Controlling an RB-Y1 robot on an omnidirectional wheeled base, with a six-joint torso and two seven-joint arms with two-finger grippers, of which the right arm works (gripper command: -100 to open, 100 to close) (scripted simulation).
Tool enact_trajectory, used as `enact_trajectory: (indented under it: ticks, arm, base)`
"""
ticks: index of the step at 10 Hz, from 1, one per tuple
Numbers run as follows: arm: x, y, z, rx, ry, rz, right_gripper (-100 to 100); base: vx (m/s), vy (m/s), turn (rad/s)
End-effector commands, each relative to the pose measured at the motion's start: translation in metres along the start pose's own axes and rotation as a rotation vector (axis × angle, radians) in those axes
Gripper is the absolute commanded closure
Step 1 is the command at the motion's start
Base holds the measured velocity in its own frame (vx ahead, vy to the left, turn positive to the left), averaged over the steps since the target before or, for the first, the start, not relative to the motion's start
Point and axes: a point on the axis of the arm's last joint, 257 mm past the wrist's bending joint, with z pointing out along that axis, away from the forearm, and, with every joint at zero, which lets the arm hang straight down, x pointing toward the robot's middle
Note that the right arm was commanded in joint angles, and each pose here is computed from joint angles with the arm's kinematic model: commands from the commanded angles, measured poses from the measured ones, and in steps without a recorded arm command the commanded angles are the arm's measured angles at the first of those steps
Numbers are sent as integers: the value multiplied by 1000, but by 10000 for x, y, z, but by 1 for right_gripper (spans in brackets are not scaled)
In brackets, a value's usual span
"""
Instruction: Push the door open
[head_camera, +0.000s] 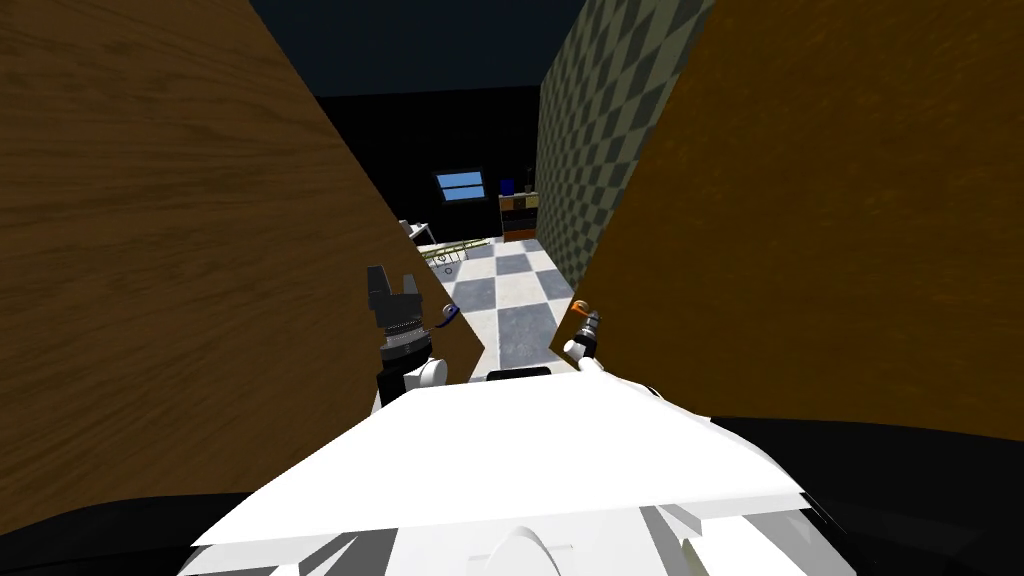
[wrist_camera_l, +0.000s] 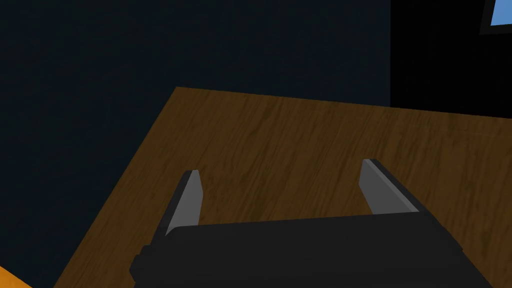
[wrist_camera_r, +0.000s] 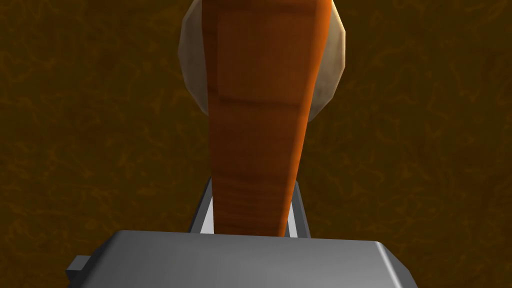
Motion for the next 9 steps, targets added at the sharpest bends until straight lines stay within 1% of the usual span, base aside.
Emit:
enact_trajectory:
  ticks: [1,2,4,5,7,8,9]
  arm:
    - [-203,56,45,-18,-53,-5,100]
    - [-252,48,38,-16,-71,-3,100]
    - [-252,48,38,-16,-71,-3,100]
    - [-331,25,14,-9,-106,1,100]
    - [-379,2,-10,-3,-129,5,100]
    - [-379,2,-10,-3,-129,5,100]
    - [-422,-31,-50,6,-155,11,100]
  base:
    - [153,-26,-62]
    - [198,-21,-55]
    - [100,-30,-23]
    - [131,-27,-50]
    - [188,-4,-56]
    - [129,-21,-43]
    - [149,-21,-42]
